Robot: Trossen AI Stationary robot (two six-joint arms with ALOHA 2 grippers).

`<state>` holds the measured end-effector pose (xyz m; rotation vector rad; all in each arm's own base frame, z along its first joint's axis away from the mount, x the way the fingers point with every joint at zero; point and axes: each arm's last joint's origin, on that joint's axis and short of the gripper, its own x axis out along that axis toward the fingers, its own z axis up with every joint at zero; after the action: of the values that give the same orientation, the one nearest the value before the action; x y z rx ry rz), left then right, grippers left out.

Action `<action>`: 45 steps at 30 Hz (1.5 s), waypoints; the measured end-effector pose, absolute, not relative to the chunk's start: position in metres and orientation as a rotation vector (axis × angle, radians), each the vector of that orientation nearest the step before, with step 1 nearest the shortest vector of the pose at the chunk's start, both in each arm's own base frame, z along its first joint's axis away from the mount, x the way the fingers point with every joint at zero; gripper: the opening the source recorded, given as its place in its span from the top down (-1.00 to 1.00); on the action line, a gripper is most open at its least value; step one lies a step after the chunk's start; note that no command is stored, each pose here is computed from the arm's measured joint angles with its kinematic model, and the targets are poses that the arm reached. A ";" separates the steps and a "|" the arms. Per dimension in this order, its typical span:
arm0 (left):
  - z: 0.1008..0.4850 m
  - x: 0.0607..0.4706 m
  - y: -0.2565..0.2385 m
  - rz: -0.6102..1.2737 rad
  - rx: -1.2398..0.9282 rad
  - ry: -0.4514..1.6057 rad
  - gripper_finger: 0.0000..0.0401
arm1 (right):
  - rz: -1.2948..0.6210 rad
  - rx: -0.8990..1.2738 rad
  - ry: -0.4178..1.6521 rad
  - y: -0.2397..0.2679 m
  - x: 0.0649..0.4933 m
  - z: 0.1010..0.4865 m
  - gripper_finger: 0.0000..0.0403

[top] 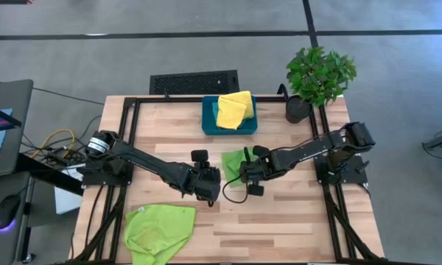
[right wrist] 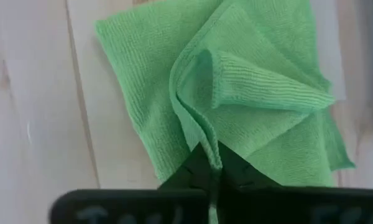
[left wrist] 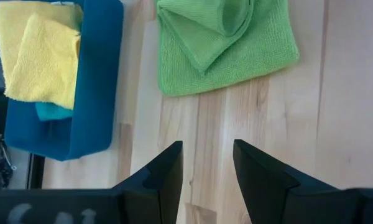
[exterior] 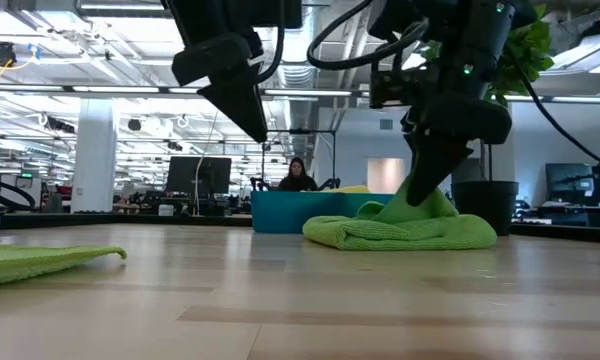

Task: Fold microfiber towels
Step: Fold the green microfiber cloth

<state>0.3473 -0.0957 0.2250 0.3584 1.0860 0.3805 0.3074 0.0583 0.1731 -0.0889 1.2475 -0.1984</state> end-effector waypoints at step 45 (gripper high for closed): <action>0.223 0.342 -0.094 0.402 0.359 1.136 0.33 | -0.579 0.195 1.303 0.057 0.278 0.188 0.46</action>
<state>0.3418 -0.0938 0.2232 0.3591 1.1364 0.4022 0.2781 0.0571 0.1882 0.1951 1.3035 -0.5788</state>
